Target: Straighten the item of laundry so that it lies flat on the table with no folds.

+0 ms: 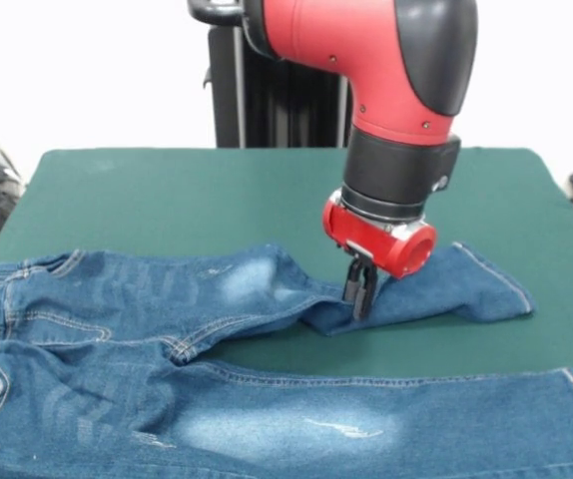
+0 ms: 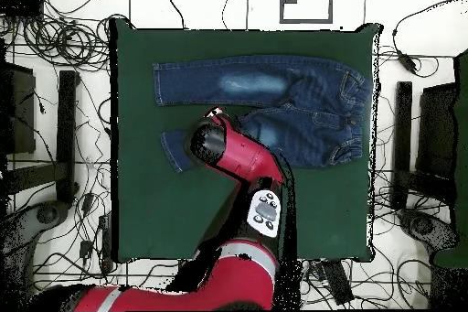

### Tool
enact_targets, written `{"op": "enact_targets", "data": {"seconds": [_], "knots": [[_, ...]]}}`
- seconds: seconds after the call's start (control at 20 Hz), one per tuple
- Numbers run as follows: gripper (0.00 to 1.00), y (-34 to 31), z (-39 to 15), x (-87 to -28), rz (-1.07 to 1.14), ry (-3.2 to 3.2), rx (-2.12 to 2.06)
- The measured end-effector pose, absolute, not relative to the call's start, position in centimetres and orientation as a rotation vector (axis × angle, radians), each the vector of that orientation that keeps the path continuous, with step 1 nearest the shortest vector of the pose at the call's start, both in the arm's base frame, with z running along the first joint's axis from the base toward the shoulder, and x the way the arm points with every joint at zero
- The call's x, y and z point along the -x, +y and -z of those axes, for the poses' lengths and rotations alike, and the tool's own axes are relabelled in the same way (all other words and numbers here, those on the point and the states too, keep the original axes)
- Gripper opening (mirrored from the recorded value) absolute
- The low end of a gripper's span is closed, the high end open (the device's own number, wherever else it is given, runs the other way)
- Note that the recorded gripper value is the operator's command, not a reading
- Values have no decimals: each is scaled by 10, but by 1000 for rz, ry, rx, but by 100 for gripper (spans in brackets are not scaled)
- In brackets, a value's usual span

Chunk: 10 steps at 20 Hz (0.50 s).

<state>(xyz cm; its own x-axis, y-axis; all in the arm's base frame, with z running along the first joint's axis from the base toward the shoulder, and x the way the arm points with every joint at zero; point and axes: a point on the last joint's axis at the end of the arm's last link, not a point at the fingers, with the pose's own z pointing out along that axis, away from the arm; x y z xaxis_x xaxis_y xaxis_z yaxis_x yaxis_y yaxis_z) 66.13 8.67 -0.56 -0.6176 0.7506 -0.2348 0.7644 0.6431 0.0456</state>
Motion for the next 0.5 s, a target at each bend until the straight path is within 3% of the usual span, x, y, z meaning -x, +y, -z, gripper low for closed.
{"op": "enact_targets", "data": {"seconds": [0.5], "knots": [[0, 98, 15, -673, 138, 2618, -1232]]}}
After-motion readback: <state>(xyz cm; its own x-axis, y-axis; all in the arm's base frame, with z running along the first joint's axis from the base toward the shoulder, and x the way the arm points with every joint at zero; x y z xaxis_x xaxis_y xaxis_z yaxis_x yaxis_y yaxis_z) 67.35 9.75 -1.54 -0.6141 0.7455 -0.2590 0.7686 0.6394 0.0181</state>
